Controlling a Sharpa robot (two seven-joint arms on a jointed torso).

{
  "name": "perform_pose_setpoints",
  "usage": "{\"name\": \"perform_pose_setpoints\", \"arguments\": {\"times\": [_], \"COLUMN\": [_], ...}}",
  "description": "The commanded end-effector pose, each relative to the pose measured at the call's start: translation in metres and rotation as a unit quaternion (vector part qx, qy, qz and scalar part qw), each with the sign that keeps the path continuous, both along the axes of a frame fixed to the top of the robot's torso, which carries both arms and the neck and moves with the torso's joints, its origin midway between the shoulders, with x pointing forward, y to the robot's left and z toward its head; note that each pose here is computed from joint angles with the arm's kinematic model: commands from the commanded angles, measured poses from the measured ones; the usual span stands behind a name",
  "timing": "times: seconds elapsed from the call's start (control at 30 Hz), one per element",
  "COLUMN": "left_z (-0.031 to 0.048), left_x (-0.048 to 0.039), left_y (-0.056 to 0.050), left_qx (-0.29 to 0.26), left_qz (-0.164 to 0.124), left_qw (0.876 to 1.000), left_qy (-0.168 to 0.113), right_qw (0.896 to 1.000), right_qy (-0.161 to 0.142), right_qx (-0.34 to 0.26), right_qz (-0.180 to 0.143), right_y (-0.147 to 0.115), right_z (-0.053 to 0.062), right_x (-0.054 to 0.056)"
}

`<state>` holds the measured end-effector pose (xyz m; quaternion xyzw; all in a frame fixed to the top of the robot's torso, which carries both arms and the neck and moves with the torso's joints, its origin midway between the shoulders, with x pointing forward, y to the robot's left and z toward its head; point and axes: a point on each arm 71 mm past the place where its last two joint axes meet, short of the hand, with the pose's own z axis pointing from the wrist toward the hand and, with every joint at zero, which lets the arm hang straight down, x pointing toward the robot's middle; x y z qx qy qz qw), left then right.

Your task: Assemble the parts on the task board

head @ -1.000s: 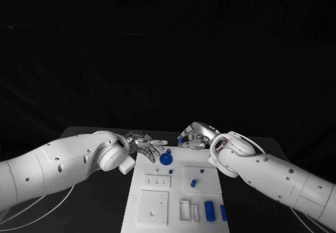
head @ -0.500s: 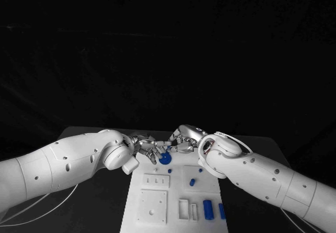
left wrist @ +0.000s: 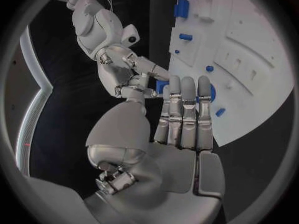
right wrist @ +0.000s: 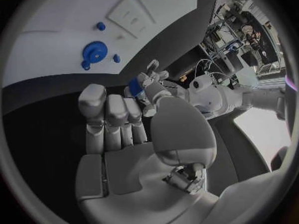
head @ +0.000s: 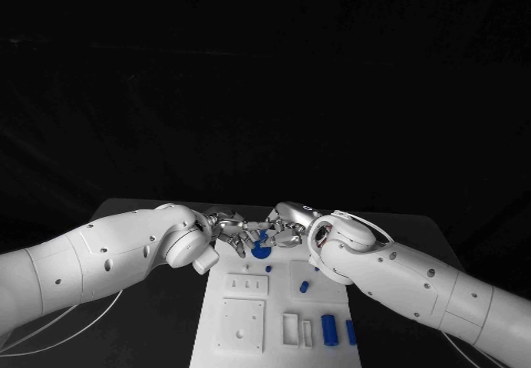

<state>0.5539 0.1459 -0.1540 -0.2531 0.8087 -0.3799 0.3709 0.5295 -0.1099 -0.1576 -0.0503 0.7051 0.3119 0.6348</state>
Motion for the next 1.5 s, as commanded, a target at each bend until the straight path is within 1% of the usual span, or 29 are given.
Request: {"name": "perform_pose_setpoints", "arguments": {"times": [0.03, 0.2, 0.43, 0.6, 1.0, 1.5], "left_z": [0.0012, 0.0004, -0.0013, -0.0020, -0.0026, -0.0026], "left_x": [-0.0001, -0.0006, -0.0016, -0.0018, -0.0019, -0.0023], "left_y": [-0.0019, -0.0017, -0.0017, -0.0012, -0.0014, -0.0014], "left_qx": [0.009, 0.024, 0.058, 0.071, 0.078, 0.074], "left_qz": [-0.002, -0.008, -0.021, -0.022, -0.021, -0.021], "left_qw": [1.000, 1.000, 0.998, 0.997, 0.997, 0.997], "left_qy": [-0.012, -0.012, -0.016, -0.017, -0.015, -0.012], "right_qw": [1.000, 1.000, 1.000, 1.000, 1.000, 0.999], "right_qy": [0.005, 0.004, 0.004, 0.005, 0.009, 0.017], "right_qx": [-0.014, -0.014, -0.013, -0.013, -0.016, -0.025], "right_qz": [0.005, 0.005, 0.006, 0.007, 0.011, 0.014], "right_y": [0.0020, 0.0031, 0.0041, 0.0050, 0.0078, 0.0099], "right_z": [-0.0017, -0.0018, -0.0017, -0.0019, -0.0027, -0.0070], "right_x": [-0.0007, -0.0010, -0.0012, -0.0013, -0.0015, -0.0019]}}
